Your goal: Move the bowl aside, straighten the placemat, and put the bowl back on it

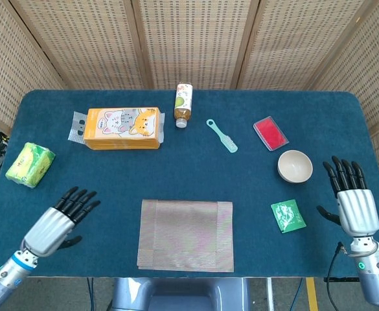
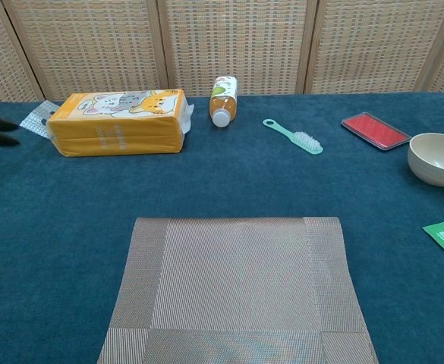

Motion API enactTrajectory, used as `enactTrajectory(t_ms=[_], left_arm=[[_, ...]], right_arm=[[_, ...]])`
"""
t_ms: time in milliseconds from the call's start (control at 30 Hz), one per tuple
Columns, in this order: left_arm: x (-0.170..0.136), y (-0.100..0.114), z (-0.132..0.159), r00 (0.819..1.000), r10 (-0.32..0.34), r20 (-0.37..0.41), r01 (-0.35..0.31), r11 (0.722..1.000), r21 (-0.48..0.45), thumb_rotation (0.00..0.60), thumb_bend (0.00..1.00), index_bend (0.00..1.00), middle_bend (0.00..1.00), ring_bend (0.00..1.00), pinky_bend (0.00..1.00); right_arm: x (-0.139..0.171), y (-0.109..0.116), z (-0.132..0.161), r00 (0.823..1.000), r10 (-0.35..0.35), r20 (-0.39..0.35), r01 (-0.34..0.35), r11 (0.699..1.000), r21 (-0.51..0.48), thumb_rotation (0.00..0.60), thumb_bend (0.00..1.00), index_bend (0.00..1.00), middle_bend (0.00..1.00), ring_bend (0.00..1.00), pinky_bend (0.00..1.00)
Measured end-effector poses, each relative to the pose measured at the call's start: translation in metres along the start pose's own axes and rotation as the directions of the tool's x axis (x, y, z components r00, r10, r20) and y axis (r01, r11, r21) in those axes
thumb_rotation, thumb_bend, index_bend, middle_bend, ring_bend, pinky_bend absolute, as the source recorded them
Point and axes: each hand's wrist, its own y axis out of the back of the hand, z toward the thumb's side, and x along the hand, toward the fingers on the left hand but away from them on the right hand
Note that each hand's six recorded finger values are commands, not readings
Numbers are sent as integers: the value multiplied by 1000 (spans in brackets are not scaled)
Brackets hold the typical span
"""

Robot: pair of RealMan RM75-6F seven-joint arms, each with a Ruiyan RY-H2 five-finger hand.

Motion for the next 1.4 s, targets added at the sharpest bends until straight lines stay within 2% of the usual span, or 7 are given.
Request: enactTrajectory(t_ms=[133,367,633,1133,1400], left_arm=[[22,-20,30,984,-33,175,32,999,7,600,0,230,0,0,0],[36,-49,58,949,-97,299,98,995,11,600,0,303,0,0,0],[42,-74,73,925,-129,357,135,991,8,600,0,318,0,0,0],[65,-93,108,888,-164,430,174,985,16,600,0,318,0,0,0],[72,-96,115,883,-167,439,175,984,24,600,0,319,0,0,0]], right_arm=[[15,1,0,999,-17,27,17,1000,3,600,0,0,0,0,0],[19,-1,-4,999,-12,47,12,1000,11,600,0,0,0,0,0],[17,-2,-9,998,0,61,-1,1000,12,600,0,0,0,0,0],[16,-3,-12,997,12,73,-13,1000,14,600,0,0,0,0,0],[16,-2,-12,997,16,75,-17,1000,13,600,0,0,0,0,0]])
